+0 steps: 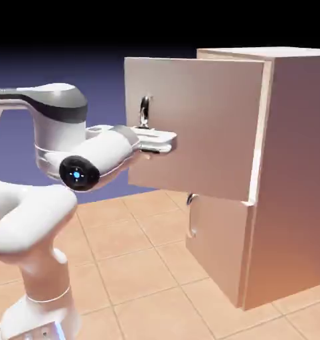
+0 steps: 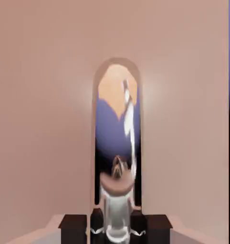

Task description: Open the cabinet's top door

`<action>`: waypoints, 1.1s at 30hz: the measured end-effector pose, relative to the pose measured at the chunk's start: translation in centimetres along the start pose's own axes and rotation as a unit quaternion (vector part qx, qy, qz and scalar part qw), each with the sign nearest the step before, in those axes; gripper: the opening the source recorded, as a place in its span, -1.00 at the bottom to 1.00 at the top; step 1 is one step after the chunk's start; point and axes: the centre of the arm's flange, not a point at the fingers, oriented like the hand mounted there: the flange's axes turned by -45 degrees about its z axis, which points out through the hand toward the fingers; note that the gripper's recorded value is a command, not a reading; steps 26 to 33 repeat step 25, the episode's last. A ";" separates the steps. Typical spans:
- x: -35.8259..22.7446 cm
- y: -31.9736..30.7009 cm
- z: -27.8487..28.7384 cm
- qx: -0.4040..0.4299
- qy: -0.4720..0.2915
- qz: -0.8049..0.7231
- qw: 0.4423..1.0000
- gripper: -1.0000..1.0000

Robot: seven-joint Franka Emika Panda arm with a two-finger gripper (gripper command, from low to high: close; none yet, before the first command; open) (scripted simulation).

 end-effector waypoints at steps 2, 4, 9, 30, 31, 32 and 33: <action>0.0 -0.8 -1.3 -0.026 0.000 0.000 1.000 -1.00; 0.0 -1.6 -2.6 -0.052 0.000 0.000 0.999 -1.00; 0.0 -4.1 -5.7 -0.118 0.000 0.000 0.993 -1.00; 0.0 -13.4 -12.4 -0.308 0.000 0.000 0.951 1.00; 0.0 -13.4 -12.4 -0.308 0.000 0.000 0.951 1.00; 0.0 -13.4 -12.4 -0.308 0.000 0.000 0.951 1.00; 0.0 -13.4 -12.4 -0.308 0.000 0.000 0.951 1.00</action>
